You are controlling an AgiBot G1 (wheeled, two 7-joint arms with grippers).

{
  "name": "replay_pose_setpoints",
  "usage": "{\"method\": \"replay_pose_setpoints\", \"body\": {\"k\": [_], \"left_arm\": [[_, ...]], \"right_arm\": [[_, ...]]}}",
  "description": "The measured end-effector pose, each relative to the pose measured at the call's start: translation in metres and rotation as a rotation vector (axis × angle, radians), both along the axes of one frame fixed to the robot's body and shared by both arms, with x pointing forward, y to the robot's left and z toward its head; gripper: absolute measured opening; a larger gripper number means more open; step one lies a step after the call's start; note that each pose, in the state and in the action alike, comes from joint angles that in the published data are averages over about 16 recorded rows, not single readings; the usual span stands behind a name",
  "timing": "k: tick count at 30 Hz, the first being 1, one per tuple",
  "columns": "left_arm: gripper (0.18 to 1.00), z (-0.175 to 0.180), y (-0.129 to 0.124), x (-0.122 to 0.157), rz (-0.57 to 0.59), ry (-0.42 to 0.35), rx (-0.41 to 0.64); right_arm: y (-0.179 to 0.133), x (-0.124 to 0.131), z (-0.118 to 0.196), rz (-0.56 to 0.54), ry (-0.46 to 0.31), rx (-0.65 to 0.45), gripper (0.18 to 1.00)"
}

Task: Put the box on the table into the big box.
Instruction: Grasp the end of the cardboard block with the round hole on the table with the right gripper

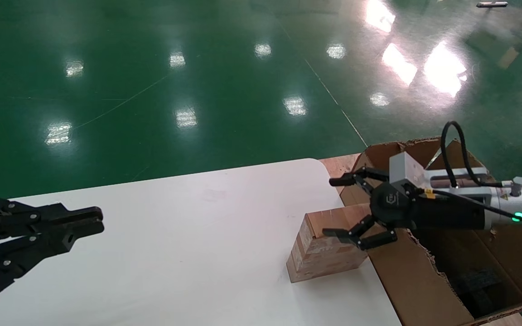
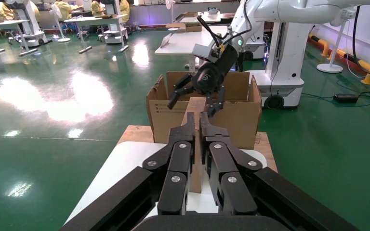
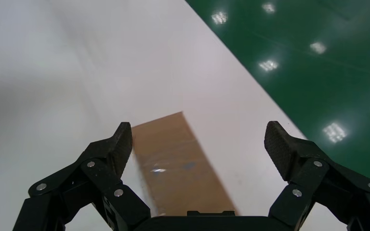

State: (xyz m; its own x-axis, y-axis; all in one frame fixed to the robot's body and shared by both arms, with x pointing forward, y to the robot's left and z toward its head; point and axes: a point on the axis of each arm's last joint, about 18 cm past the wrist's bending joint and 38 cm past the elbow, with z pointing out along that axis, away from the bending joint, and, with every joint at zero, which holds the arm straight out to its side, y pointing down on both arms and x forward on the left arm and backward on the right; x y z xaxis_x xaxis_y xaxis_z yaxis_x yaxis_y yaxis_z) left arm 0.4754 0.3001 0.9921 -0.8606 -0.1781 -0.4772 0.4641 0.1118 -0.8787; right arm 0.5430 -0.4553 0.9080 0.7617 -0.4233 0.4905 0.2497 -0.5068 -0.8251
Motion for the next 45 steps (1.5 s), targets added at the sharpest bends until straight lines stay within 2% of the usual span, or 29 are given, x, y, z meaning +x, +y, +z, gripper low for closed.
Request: {"method": "replay_pose_setpoints", "body": {"k": [9, 14, 45], "left_arm": [[0.203, 0.0, 0.0, 0.0, 0.0, 0.0, 0.0], [0.192, 0.0, 0.0, 0.0, 0.0, 0.0, 0.0], [0.191, 0.0, 0.0, 0.0, 0.0, 0.0, 0.0]], "right_arm": [[-0.003, -0.006, -0.009, -0.001, 0.028, 0.018, 1.001], [-0.005, -0.007, -0.012, -0.005, 0.034, 0.011, 1.001], [-0.015, 0.0, -0.024, -0.025, 0.058, -0.074, 1.001]]}}
